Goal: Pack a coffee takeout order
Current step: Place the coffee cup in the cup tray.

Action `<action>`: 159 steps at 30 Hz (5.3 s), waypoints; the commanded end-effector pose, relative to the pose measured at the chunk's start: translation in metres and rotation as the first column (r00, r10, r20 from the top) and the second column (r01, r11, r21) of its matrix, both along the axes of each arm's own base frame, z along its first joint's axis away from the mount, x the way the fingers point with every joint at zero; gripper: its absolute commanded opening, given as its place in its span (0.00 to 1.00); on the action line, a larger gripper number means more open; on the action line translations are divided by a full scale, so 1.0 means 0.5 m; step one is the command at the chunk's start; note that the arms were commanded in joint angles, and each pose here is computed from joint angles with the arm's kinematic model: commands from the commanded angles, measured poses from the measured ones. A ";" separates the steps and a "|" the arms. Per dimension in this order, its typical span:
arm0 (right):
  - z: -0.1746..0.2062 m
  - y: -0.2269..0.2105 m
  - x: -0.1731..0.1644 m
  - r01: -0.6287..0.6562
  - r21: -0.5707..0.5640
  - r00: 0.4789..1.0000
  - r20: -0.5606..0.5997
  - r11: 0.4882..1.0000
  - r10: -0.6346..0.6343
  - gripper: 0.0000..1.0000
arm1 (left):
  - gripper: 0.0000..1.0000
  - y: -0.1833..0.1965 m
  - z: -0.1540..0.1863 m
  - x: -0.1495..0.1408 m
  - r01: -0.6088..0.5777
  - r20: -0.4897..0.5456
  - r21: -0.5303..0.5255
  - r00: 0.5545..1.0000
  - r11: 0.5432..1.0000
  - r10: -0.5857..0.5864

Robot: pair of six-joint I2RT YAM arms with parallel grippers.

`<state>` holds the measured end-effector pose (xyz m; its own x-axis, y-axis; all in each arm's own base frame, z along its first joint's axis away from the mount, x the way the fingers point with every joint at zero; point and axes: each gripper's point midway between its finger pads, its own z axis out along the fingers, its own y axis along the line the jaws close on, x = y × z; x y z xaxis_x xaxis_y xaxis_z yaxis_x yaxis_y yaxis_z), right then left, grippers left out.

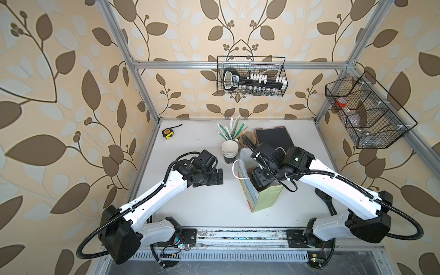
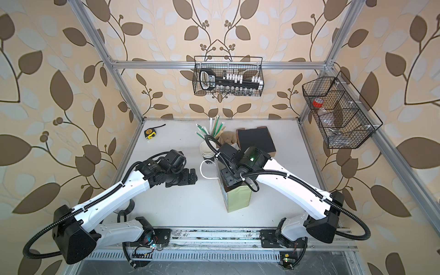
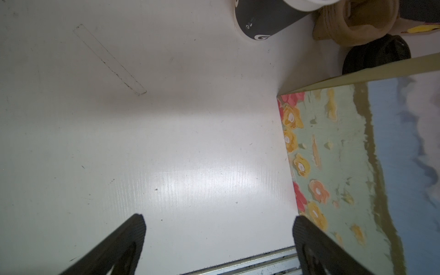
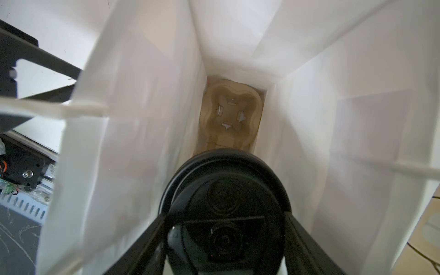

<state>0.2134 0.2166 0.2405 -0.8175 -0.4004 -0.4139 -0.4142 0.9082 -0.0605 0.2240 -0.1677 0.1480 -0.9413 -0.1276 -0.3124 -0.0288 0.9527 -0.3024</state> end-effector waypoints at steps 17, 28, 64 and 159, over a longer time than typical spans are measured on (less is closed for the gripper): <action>-0.067 0.005 0.007 -0.020 -0.052 0.998 -0.068 0.998 0.016 0.69 | 0.99 0.005 -0.007 -0.003 -0.006 -0.014 -0.001 1.000 1.000 0.006; -0.092 -0.003 0.010 -0.008 -0.075 0.995 -0.100 0.997 0.000 0.69 | 0.99 0.005 -0.007 -0.004 -0.006 -0.014 0.000 1.000 1.000 0.006; -0.180 0.000 0.006 0.003 -0.087 0.983 -0.183 0.996 -0.019 0.68 | 0.99 0.007 -0.007 -0.004 -0.006 -0.013 0.001 1.000 1.000 0.006; -0.106 -0.025 0.047 0.037 -0.059 0.996 -0.079 0.998 -0.042 1.00 | 0.99 0.010 -0.007 0.001 -0.011 -0.015 0.004 1.000 1.000 0.011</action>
<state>0.2386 0.2105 0.1805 -0.8652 -0.3818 -0.3252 -0.3809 0.9220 -0.0690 0.2237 -0.1653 0.1452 -0.9427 -0.1314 -0.3065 -0.0361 0.9540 -0.2977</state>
